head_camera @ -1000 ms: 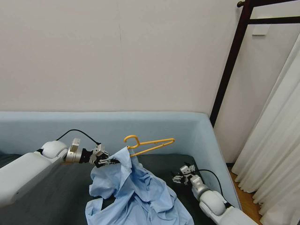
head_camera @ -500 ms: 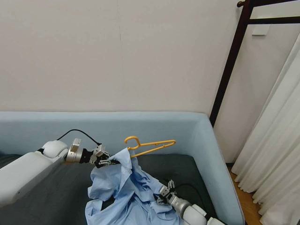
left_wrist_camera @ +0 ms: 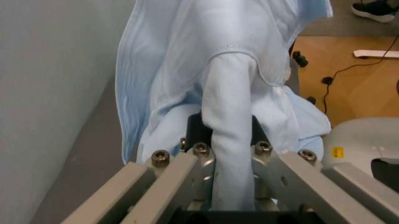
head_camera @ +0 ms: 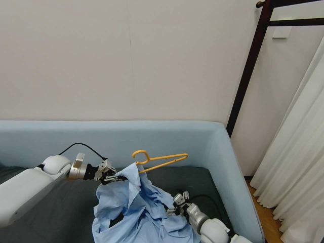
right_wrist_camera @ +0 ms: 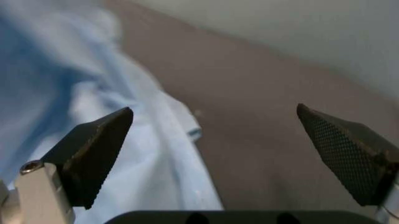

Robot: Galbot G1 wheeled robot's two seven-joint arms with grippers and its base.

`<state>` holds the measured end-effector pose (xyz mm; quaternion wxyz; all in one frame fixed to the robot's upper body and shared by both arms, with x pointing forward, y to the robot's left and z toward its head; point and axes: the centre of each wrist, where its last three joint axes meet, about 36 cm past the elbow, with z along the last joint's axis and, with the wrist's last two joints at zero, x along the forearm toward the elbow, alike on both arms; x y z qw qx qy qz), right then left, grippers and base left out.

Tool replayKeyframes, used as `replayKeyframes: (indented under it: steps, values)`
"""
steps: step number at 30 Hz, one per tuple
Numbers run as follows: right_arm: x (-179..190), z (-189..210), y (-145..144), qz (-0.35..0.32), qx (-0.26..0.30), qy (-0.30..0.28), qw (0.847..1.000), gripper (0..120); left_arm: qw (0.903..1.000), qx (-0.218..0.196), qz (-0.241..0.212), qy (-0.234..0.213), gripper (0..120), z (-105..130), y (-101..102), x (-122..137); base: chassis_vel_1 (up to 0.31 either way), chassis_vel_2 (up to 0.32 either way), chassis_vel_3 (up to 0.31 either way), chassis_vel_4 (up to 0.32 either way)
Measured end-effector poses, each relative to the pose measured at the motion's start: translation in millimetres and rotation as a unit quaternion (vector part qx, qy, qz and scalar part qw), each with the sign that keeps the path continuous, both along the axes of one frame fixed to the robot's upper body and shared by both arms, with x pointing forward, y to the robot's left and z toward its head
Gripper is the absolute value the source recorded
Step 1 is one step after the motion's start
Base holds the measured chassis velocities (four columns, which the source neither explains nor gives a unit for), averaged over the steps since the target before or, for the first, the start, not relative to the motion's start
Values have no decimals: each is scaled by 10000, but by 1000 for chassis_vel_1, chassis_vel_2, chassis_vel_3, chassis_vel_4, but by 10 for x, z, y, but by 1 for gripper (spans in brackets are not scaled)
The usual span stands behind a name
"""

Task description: Pick up the clothes from the sofa and hang them on the clothes hanger.

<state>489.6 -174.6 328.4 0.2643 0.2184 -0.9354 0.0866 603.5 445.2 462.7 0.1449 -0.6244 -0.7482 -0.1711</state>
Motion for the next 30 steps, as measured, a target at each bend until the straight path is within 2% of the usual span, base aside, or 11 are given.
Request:
replayKeyframes:
  steps: [1,3,5,11,19,22,23,30]
  values:
    - [0,0,0,0,0,0,10000,100,10000,0,0,0,1,0,0,0,0,0,0,0]
    - [217,-16,-115,-353,119,411,9985,100,10000,11,-40,-1,1,1,-9,-21,0,0,0,0]
    - [313,-132,-202,-287,-151,512,9982,100,10000,34,-82,4,1,5,-3,-53,0,0,0,0]
    - [191,-436,-184,204,-721,528,9958,100,9999,39,-103,0,1,8,12,-84,0,0,0,0]
    - [30,-552,-20,554,-819,543,9936,100,9999,-84,-50,48,1,6,21,-102,0,0,0,0]
    - [8,-573,9,637,-901,476,9928,90,9999,-93,-34,45,1,15,28,-107,0,0,0,0]
    - [8,-573,9,637,-901,476,9928,90,9999,-93,-34,45,1,15,28,-107,0,0,0,0]
    - [-33,-618,11,753,-1049,336,9911,63,9999,-94,-35,64,1,-7,30,-130,0,0,0,0]
